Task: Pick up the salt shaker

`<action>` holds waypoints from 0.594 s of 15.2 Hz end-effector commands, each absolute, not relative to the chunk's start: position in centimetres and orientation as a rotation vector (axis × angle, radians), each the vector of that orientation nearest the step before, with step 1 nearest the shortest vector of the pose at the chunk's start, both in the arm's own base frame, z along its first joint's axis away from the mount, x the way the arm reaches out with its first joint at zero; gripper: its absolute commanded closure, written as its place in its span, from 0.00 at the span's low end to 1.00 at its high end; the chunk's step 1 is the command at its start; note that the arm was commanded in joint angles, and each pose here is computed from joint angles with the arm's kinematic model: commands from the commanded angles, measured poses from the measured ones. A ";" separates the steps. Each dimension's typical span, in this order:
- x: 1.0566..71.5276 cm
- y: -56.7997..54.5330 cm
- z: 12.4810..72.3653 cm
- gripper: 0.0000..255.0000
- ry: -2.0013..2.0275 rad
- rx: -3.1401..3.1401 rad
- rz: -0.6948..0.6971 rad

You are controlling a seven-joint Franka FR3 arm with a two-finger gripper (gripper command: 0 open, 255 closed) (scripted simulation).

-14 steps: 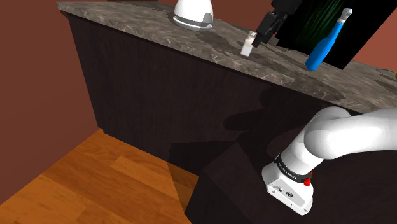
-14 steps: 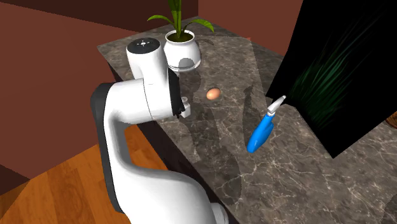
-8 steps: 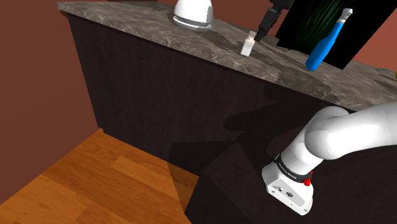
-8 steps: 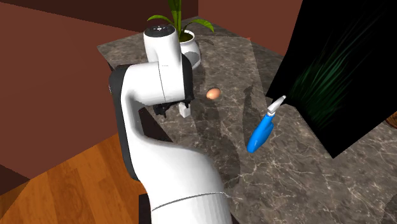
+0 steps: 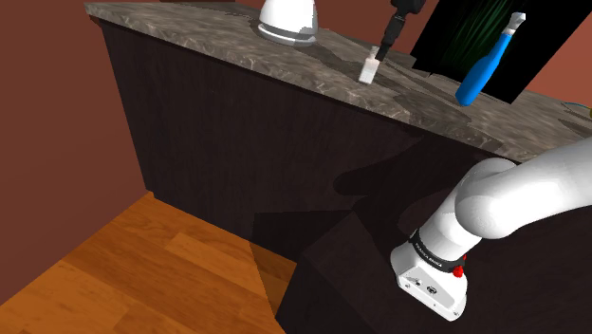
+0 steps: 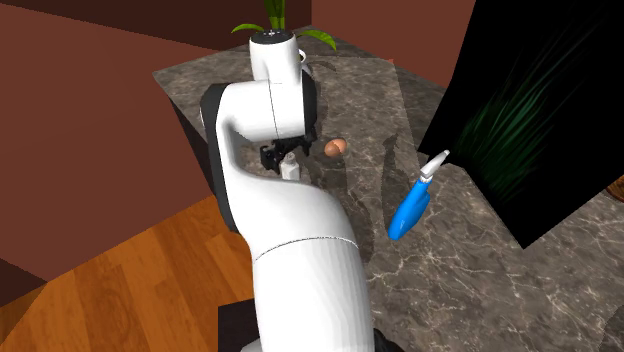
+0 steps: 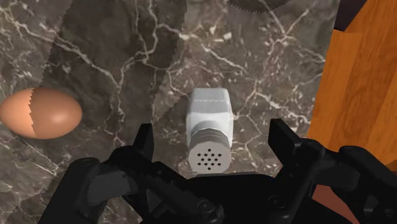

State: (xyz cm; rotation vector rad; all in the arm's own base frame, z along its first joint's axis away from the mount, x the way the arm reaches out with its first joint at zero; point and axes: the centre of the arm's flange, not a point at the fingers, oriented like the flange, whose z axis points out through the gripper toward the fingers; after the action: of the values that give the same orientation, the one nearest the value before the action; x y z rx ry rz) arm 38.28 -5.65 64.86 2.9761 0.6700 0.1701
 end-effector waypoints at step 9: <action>38.3 -5.8 62.6 1.00 0.674 2.975 0.170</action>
State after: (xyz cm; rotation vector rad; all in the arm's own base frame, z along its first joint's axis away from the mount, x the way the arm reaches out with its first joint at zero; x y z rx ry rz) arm 38.33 -5.78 62.66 2.9744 0.6746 0.1711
